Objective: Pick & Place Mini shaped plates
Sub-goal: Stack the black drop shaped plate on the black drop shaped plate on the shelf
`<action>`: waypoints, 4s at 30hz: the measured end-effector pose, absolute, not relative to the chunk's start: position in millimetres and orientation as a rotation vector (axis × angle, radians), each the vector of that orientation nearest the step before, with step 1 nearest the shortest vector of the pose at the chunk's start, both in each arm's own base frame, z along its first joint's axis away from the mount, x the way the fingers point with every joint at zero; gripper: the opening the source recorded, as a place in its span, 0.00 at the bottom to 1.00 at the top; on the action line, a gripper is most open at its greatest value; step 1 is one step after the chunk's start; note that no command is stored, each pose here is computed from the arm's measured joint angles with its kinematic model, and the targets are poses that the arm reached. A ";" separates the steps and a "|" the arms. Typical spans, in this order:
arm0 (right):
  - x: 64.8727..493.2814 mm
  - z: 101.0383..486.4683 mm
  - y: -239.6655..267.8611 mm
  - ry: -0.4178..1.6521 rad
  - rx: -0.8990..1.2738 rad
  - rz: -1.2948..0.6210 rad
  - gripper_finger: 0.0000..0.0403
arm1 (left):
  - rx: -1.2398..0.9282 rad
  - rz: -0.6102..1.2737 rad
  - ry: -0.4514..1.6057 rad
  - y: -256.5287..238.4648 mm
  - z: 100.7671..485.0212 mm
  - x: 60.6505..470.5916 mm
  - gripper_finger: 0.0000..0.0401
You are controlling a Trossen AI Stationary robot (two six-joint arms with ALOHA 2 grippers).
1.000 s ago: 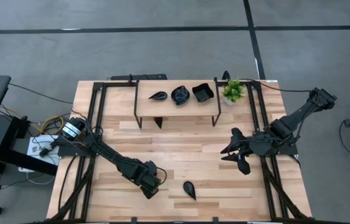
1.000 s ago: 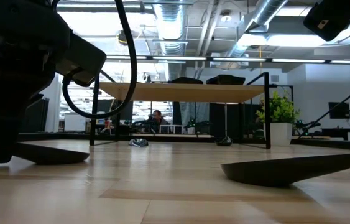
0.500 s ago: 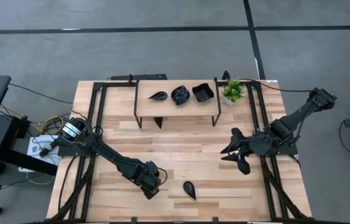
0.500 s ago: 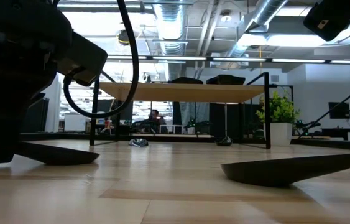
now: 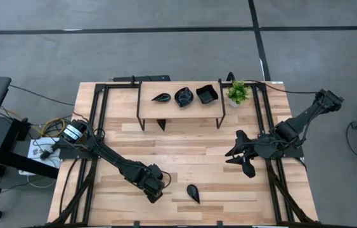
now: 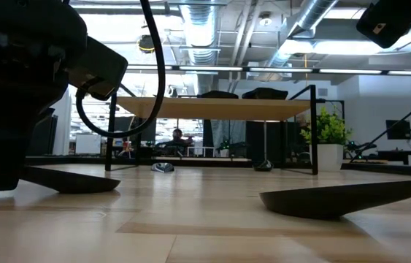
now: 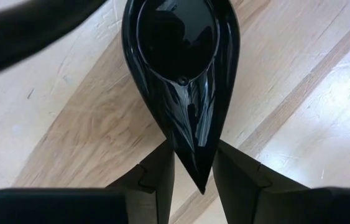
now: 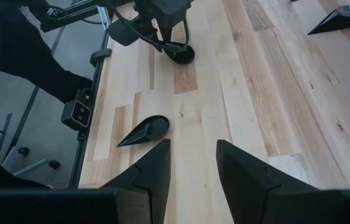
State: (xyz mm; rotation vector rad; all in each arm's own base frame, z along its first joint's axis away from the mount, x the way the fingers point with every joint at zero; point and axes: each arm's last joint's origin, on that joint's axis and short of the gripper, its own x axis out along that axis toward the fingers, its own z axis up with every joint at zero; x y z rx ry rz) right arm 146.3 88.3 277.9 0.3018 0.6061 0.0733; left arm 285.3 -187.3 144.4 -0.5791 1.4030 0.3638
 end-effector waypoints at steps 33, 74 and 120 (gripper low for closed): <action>146.3 278.0 88.3 0.606 0.302 0.074 0.31 | -0.609 0.359 1.320 -183.2 169.6 281.6 0.25; 146.0 277.9 89.0 0.619 0.333 0.089 0.31 | -0.577 0.270 1.173 -164.6 173.5 308.2 0.31; 146.0 277.9 89.0 0.619 0.332 0.088 0.31 | -0.558 0.283 1.290 -165.4 139.7 306.5 0.25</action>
